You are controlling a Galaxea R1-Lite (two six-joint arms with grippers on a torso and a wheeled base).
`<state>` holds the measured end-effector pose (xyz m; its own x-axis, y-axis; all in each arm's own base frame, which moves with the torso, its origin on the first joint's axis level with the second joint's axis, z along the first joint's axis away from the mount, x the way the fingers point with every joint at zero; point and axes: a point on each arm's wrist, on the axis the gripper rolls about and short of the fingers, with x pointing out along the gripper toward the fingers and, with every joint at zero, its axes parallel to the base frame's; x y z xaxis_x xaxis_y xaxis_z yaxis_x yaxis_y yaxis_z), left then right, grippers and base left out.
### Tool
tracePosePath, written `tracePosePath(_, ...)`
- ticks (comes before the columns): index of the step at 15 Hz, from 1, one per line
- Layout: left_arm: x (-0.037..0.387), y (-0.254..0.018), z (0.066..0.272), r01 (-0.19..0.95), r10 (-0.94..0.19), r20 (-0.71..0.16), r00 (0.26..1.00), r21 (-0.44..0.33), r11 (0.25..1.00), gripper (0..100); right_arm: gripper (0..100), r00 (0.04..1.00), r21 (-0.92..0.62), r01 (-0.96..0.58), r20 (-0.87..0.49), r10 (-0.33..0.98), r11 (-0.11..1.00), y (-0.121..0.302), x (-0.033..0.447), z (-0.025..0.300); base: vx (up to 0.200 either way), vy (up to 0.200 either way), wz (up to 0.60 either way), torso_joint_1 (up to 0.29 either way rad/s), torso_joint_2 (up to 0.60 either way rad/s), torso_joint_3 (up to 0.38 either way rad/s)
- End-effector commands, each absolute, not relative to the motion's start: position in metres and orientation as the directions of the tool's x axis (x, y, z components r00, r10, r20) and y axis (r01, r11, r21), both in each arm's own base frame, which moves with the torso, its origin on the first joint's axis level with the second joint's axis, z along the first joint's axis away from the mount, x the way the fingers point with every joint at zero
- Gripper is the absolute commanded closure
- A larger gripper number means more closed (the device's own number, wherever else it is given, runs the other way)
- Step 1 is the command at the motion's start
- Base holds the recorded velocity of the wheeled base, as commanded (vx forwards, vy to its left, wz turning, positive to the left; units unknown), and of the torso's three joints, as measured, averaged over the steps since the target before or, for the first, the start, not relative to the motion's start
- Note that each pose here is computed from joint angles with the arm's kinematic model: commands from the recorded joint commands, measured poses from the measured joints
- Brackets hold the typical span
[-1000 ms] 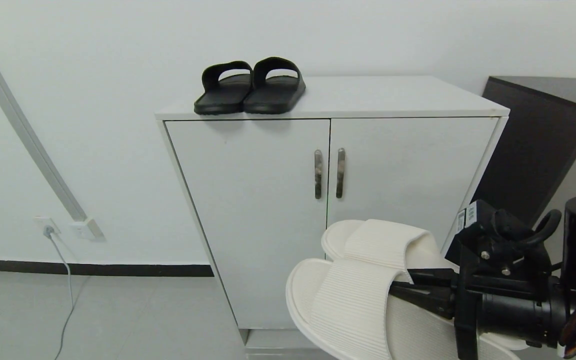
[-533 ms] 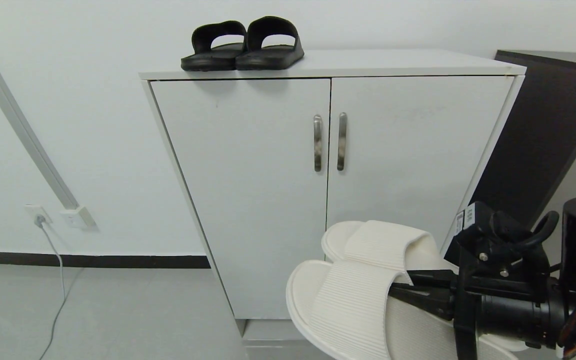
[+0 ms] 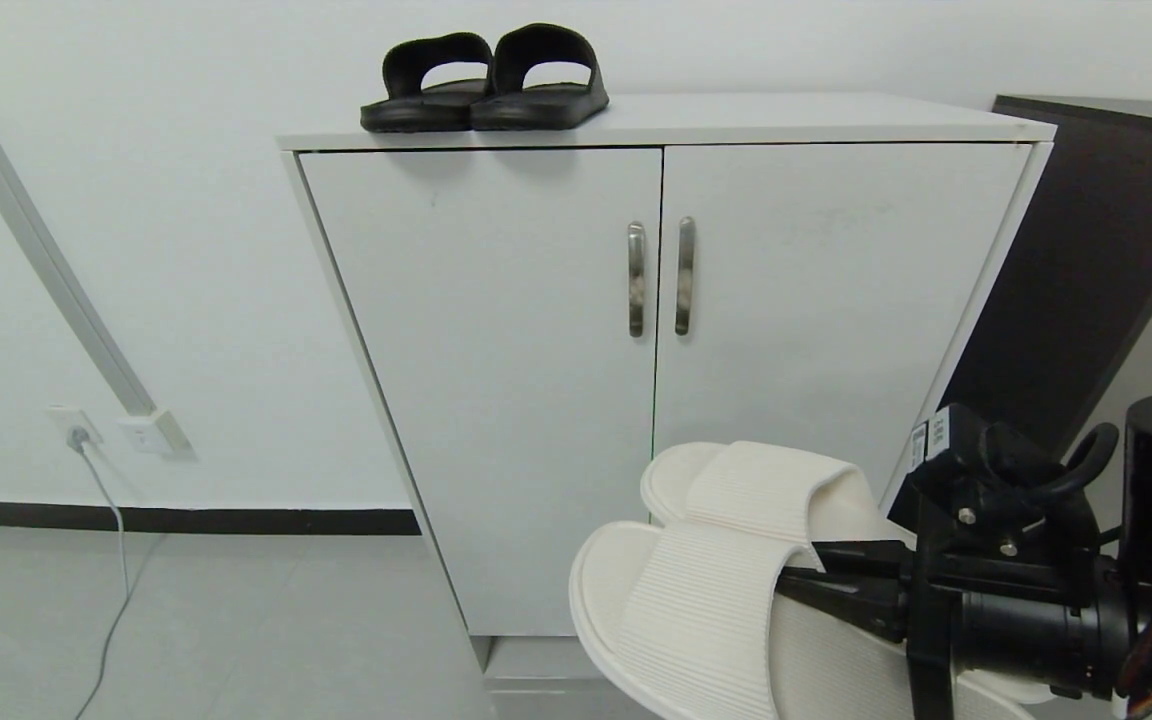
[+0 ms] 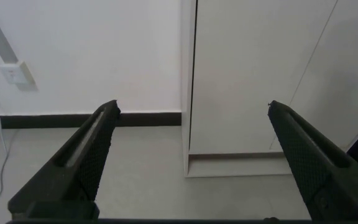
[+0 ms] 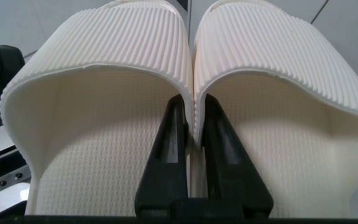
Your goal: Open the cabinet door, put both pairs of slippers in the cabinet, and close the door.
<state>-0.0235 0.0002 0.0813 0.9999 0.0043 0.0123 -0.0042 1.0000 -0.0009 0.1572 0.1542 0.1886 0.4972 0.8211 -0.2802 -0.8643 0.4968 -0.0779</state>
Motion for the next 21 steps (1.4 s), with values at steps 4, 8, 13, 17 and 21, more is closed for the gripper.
tracePosePath(4,0.027,-0.007,0.192,0.280,-0.291,-0.119,0.949,-0.104,0.954,0,100,0.479,-0.068,-0.873,-0.314,0.820,0.484,0.153,0.151,0.178,0.000,0.000,0.00,0.000,0.00,0.000)
tracePosePath(8,0.098,-0.027,0.237,0.578,-0.591,-0.115,0.799,-0.125,0.806,0,100,0.475,-0.067,-0.874,-0.319,0.820,0.481,0.154,0.150,0.177,0.000,0.000,0.00,0.000,0.00,0.000)
tracePosePath(13,0.169,-0.095,0.274,0.788,-0.797,-0.086,0.598,-0.116,0.604,0,100,0.473,-0.061,-0.875,-0.320,0.821,0.480,0.154,0.149,0.177,0.000,0.000,0.00,0.000,0.00,0.000)
tracePosePath(17,0.220,-0.162,0.272,0.863,-0.874,-0.018,0.486,-0.145,0.483,0,100,0.467,-0.058,-0.878,-0.323,0.823,0.475,0.155,0.148,0.176,0.000,0.000,0.00,0.000,0.00,0.000)
tracePosePath(21,0.259,-0.204,0.271,0.881,-0.899,0.008,0.439,-0.200,0.428,0,100,0.465,-0.056,-0.878,-0.330,0.822,0.475,0.155,0.148,0.174,0.000,0.000,0.00,0.000,0.00,0.000)
